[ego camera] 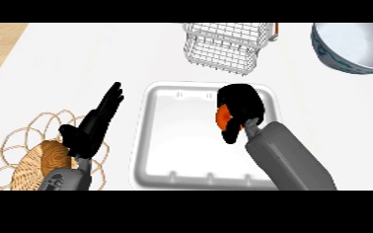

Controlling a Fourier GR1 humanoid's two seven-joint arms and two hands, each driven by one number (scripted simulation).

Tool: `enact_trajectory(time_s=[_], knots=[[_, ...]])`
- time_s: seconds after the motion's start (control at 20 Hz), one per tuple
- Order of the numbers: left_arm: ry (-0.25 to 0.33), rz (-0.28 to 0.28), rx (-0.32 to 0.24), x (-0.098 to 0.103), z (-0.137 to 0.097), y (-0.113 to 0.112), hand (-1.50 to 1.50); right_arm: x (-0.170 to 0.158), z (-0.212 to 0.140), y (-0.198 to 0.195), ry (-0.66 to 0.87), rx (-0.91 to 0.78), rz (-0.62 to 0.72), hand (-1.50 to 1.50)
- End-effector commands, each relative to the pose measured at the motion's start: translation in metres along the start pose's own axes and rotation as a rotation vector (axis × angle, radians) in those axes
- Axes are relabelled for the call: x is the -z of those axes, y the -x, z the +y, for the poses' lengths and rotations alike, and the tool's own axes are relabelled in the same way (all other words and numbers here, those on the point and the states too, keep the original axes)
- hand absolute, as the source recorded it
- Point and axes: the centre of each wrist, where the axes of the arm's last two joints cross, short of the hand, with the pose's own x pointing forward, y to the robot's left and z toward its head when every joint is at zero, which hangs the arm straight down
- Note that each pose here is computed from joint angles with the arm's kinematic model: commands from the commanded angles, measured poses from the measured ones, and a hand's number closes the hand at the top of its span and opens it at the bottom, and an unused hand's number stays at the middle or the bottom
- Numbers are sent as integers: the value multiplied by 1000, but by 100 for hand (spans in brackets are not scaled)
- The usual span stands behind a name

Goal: Pick the squash from the tray and place it in the tiered basket

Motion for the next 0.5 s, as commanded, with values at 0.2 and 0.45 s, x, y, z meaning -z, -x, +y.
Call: enact_trajectory(time_s=[0.2, 0.45], knots=[[-37, 3, 6, -10, 9, 7, 0, -43, -76, 218, 240, 72, 447, 150], [-16, -6, -20, 1, 8, 4, 0, -67, -96, 231, 417, 410, 287, 150]])
